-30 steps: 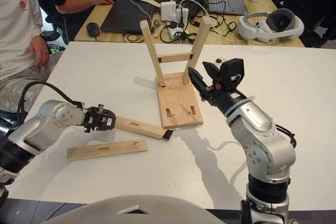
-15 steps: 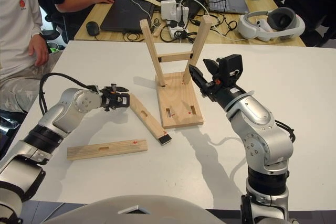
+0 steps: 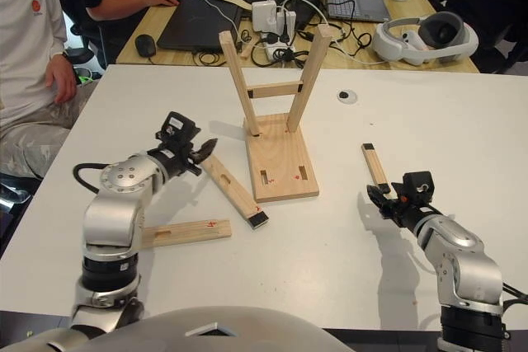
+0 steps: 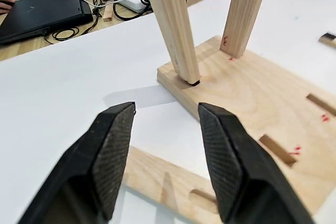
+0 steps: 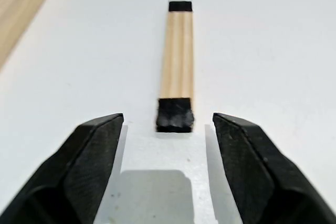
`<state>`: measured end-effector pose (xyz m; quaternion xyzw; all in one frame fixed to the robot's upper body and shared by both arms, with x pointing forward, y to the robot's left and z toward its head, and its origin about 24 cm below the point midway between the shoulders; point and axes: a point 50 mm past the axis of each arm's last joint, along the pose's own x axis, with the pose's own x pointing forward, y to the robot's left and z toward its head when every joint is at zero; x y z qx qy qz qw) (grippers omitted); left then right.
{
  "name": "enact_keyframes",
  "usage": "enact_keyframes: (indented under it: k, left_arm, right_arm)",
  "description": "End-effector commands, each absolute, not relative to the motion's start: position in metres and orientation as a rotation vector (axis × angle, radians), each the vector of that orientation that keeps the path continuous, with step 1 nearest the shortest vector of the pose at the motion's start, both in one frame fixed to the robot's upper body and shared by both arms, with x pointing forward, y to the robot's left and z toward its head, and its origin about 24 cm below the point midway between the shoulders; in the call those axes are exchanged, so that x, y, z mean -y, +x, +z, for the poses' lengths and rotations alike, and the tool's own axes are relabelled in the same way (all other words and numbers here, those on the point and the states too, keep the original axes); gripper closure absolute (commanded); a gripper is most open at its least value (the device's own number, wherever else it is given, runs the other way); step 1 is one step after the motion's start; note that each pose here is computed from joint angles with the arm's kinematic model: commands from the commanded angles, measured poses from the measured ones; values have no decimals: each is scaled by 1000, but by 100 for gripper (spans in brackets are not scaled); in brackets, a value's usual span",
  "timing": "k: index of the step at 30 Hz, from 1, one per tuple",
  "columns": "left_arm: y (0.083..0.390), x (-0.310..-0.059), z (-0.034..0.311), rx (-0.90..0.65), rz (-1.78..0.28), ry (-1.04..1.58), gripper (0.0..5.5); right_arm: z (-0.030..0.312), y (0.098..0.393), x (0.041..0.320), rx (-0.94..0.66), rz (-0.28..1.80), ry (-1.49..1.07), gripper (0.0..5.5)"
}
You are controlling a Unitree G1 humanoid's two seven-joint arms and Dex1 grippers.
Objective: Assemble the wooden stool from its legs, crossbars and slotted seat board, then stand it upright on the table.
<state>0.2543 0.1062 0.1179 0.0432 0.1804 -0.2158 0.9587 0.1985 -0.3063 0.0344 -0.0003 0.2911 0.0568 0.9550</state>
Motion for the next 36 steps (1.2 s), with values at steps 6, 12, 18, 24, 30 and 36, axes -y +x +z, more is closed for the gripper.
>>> enact_keyframes:
  k: [6, 12, 18, 24, 30, 36]
  left_arm:
    - [246, -78, 122, -408, -404, -21, 328]
    - [248, -75, 128, -388, -402, -12, 328]
    - [250, -73, 128, -393, -391, -32, 328]
    - [255, -72, 131, -385, -373, -61, 328]
    - [258, -72, 134, -382, -361, -90, 328]
    - [262, -75, 135, -424, -329, -226, 328]
  right_arm:
    - [34, 239, 317, -547, 155, -9, 233]
    - [27, 243, 306, -579, 214, -4, 233]
    - [8, 236, 308, -756, 215, -56, 233]
    - [1, 237, 300, -828, 253, 33, 322]
    - [2, 237, 298, -838, 263, 50, 402]
    - [6, 240, 300, -784, 252, -11, 421]
